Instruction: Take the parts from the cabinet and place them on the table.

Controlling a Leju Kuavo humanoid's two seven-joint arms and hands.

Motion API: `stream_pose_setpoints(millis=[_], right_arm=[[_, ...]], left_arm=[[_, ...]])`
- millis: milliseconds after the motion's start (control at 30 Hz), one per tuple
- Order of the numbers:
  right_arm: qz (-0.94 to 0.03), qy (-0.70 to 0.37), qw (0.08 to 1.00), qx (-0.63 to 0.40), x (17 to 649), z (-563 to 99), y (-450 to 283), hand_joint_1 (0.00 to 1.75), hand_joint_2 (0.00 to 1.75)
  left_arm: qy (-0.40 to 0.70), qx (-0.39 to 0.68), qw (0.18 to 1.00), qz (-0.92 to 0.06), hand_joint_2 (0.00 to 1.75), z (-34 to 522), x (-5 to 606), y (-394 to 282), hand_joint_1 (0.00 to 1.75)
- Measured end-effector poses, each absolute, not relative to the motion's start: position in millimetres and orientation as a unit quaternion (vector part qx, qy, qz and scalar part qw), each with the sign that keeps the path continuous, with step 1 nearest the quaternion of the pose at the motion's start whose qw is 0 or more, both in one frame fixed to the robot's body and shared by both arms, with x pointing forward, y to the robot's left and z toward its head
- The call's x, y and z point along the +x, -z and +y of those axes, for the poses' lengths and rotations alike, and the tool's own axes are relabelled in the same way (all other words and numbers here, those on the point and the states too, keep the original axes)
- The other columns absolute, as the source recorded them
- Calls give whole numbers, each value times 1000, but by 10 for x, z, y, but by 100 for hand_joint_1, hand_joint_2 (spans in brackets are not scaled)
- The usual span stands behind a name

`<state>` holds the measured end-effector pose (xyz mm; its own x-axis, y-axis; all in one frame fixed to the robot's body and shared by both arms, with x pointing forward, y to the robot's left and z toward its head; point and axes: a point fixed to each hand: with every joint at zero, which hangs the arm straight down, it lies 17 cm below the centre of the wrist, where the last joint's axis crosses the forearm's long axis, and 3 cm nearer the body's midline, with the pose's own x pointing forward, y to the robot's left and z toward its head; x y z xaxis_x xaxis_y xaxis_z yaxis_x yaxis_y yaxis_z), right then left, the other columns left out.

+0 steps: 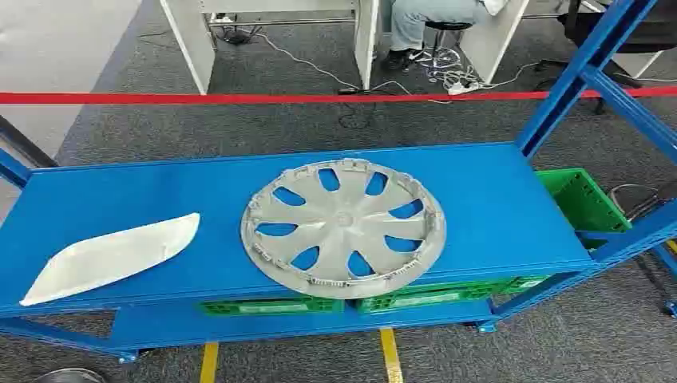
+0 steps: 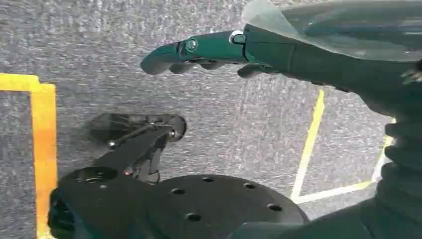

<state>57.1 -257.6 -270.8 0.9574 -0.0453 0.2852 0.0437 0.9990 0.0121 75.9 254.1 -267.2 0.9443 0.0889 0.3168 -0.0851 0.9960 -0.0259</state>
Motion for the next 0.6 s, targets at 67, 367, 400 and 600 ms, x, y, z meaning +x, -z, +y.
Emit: stream_pose_setpoints(millis=[67,367,400,600], right_arm=[[-142,21,990,3,557,-2579,2711,0,175],[-183,6,983,13,819,-2556,2629,0,175],[-187,6,982,14,850,-2555,2618,0,175],[-229,12,973,14,1111,-2577,2511,0,175]], left_arm=[[-43,-6,986,-159,175,2539,743,2676,0],[-46,-35,974,-218,175,2416,1102,2523,0],[-50,-37,973,-224,175,2411,1143,2504,0],[-89,-48,956,-276,175,2426,1472,2322,0]])
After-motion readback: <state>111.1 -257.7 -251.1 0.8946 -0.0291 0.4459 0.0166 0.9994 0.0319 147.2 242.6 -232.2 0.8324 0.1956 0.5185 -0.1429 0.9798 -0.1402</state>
